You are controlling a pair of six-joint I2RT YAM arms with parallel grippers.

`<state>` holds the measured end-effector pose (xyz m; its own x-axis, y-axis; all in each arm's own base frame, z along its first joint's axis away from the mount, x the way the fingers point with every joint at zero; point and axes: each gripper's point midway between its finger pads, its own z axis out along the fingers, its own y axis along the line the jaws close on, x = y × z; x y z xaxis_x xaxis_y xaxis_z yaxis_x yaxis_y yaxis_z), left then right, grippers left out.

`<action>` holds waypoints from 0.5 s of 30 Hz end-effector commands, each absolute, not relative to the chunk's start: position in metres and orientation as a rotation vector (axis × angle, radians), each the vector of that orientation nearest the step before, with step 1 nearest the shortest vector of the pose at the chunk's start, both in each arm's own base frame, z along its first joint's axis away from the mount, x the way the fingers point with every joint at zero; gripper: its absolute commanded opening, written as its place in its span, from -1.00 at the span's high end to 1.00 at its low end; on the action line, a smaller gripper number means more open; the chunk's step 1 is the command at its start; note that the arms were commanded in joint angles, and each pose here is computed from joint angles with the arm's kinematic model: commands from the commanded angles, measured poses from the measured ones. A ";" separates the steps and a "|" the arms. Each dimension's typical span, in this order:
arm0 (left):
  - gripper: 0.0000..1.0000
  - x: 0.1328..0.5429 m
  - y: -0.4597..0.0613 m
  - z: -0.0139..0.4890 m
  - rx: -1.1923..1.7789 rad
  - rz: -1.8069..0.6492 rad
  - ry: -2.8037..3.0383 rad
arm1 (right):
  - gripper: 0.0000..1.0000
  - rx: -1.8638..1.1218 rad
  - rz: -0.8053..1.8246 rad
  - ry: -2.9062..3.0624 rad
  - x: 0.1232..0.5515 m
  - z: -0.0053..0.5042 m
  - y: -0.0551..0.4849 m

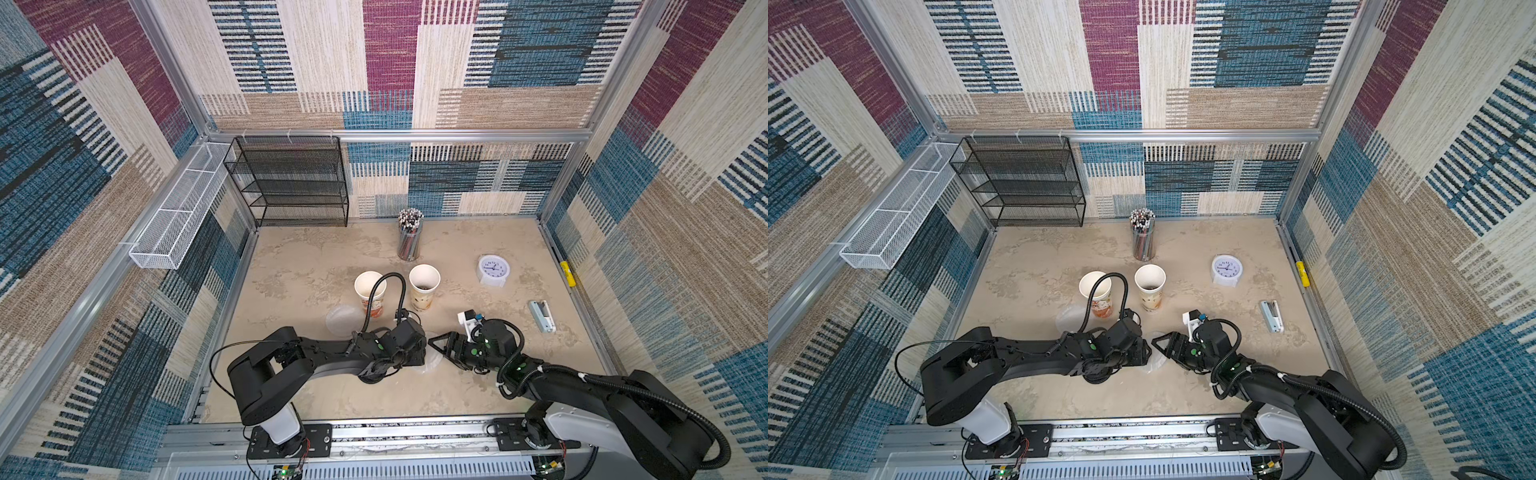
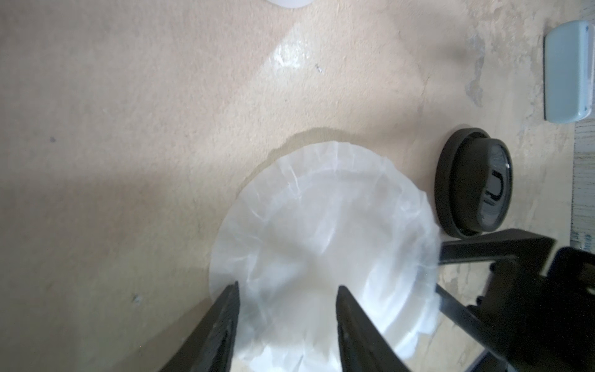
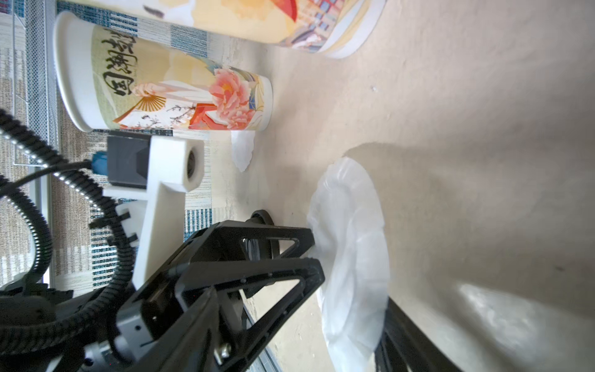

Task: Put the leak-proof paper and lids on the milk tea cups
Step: Pick up the leak-proof paper from the center of the board.

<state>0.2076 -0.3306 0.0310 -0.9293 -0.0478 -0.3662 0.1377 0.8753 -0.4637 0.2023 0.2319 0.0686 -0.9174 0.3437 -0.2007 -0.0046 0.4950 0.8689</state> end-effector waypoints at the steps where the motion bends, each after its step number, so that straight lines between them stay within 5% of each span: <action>1: -0.04 0.193 -0.315 0.014 0.064 -0.620 2.775 | -0.48 0.246 1.398 2.346 0.210 0.077 0.235; 15: -0.04 0.194 -0.314 0.013 0.055 -0.604 2.772 | 0.00 0.334 1.263 2.372 0.213 0.066 0.217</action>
<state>0.2077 -0.3306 0.0311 -0.9297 -0.0509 -0.3648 0.1345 0.8752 -0.4648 0.2121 0.2208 0.0704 -0.8834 0.3929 -0.2555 -0.0021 0.5418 0.8405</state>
